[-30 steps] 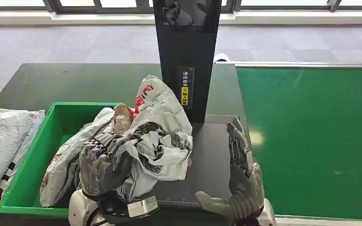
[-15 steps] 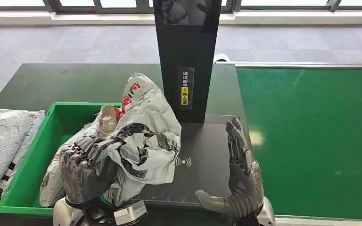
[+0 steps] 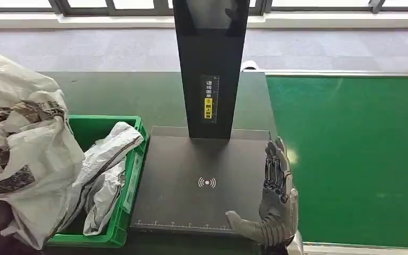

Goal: Moved the parcel from conveyor to table for the left to box.

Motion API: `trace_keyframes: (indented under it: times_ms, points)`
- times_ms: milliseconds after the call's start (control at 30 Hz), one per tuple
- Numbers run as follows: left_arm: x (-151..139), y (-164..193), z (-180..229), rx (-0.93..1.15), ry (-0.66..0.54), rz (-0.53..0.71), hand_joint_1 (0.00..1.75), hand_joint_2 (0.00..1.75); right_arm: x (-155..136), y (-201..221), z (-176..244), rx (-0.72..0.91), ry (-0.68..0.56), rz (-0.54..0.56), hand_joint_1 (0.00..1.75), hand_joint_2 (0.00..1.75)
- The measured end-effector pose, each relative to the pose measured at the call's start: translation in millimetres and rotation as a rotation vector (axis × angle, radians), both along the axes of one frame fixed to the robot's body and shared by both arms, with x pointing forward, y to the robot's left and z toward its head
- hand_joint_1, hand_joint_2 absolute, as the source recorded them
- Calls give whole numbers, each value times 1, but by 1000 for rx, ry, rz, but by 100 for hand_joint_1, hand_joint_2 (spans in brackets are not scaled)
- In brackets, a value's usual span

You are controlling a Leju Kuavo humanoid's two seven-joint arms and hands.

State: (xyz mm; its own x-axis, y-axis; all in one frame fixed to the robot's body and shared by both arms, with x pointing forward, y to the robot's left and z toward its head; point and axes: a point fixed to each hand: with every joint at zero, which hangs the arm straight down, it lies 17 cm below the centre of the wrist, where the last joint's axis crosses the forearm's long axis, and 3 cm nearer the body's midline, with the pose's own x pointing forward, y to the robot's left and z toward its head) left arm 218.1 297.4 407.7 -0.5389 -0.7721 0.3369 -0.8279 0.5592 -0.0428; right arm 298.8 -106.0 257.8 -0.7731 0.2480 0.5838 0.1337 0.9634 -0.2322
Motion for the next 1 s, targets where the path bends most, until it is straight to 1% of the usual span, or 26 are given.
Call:
trace_keyframes:
  times_ms: [67, 100, 167, 233, 367, 433, 500, 533, 567, 633, 700, 833, 933, 1000]
  points:
    - [2, 42, -18, -134, 7, 20, 175, 175, -3, 0, -7, -13, 7, -5, 0, 175]
    - [-2, 68, -26, -185, 3, 63, 175, 175, -5, 0, -11, -21, 14, -1, 0, 175]
    - [-10, 98, -39, -221, 20, 142, 175, 175, -7, 0, -18, -31, 28, 1, 0, 175]
    - [-15, 115, -48, -222, 42, 206, 175, 175, -9, 0, -22, -42, 35, 7, 0, 175]
    - [-15, 133, -64, -214, 96, 280, 175, 175, -10, 3, -27, -54, 42, 21, 0, 175]
    - [-4, 133, -79, -203, 156, 289, 175, 175, -11, 4, -29, -62, 44, 23, 0, 175]
    - [21, 123, -109, -202, 259, 259, 175, 175, -13, 4, -30, -75, 42, 23, 0, 175]
    - [36, 114, -126, -198, 317, 235, 175, 175, -14, 4, -32, -79, 44, 23, 0, 175]
    - [56, 103, -151, -195, 404, 199, 175, 175, -15, 4, -34, -81, 50, 24, 0, 175]
    - [85, 87, -191, -205, 543, 140, 175, 175, -15, 2, -36, -79, 58, 24, 0, 175]
    - [104, 71, -223, -219, 644, 88, 175, 175, -14, 1, -38, -77, 65, 25, 0, 175]
    - [121, 48, -259, -228, 742, 23, 175, 175, -13, 0, -41, -81, 71, 27, 0, 175]
    - [127, 38, -264, -217, 757, -1, 175, 175, -11, 0, -42, -85, 72, 28, 0, 175]
    - [129, 29, -261, -184, 747, -11, 175, 175, -10, 0, -42, -88, 70, 28, 0, 175]
